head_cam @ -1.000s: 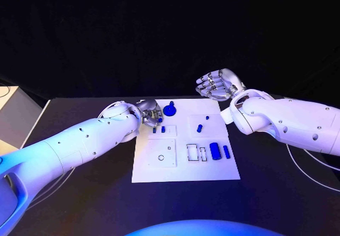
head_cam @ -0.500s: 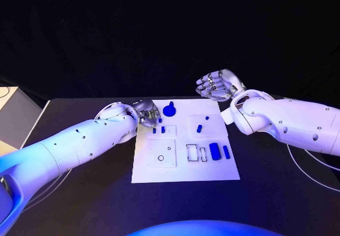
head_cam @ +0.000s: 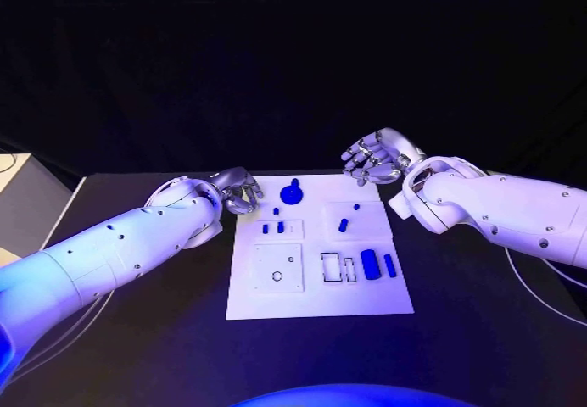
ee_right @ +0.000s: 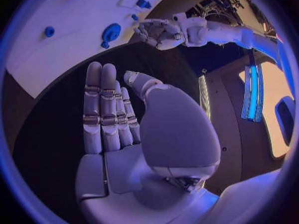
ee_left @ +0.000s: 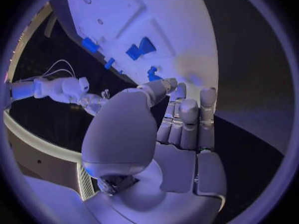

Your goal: Assemble the parts on the task board

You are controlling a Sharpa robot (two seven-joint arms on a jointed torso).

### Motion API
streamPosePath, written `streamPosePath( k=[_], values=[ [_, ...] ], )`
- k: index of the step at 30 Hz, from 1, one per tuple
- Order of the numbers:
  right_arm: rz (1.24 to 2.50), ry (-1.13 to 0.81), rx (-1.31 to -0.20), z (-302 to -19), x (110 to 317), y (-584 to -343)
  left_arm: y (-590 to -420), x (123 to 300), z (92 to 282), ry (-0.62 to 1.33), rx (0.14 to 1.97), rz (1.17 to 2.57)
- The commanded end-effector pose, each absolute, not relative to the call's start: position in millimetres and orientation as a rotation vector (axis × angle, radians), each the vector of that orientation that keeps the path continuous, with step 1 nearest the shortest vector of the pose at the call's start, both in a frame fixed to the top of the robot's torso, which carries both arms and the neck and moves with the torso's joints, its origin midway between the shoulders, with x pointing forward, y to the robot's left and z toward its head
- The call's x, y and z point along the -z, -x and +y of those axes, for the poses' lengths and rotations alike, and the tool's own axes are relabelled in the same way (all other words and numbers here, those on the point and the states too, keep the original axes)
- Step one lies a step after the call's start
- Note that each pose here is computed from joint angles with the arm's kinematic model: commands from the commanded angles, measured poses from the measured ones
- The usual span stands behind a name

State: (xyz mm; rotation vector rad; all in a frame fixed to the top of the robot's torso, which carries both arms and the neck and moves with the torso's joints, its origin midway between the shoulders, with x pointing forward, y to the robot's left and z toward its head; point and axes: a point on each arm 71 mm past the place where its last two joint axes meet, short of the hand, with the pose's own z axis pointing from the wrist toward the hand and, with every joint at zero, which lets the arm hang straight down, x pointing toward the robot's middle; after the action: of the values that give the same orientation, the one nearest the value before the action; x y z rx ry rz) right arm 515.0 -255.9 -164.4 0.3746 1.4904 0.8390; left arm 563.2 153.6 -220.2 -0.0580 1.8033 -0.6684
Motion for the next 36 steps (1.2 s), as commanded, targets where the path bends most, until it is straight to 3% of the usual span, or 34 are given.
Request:
streamPosePath(
  k=[1, 9, 17, 25, 36],
  values=[
    [1.61, -0.173, -0.756, -253.0, 170.9, -513.9, -563.9, 207.5, 163.1, 0.319, 0.905, 1.697],
    [1.66, 0.102, -0.522, -259.4, 177.5, -513.2, -547.5, 192.2, 198.6, 0.734, 1.285, 1.567],
    [1.652, 0.222, -0.35, -264.4, 186.2, -511.7, -514.9, 192.1, 214.5, 0.905, 1.526, 1.489],
    [1.686, 0.255, -0.286, -265.7, 199.7, -509.1, -495.2, 189.6, 222.2, 0.96, 1.61, 1.439],
    [1.713, 0.266, -0.279, -261.2, 213.6, -509.8, -489.4, 188.3, 228.5, 0.992, 1.623, 1.406]
  ],
)
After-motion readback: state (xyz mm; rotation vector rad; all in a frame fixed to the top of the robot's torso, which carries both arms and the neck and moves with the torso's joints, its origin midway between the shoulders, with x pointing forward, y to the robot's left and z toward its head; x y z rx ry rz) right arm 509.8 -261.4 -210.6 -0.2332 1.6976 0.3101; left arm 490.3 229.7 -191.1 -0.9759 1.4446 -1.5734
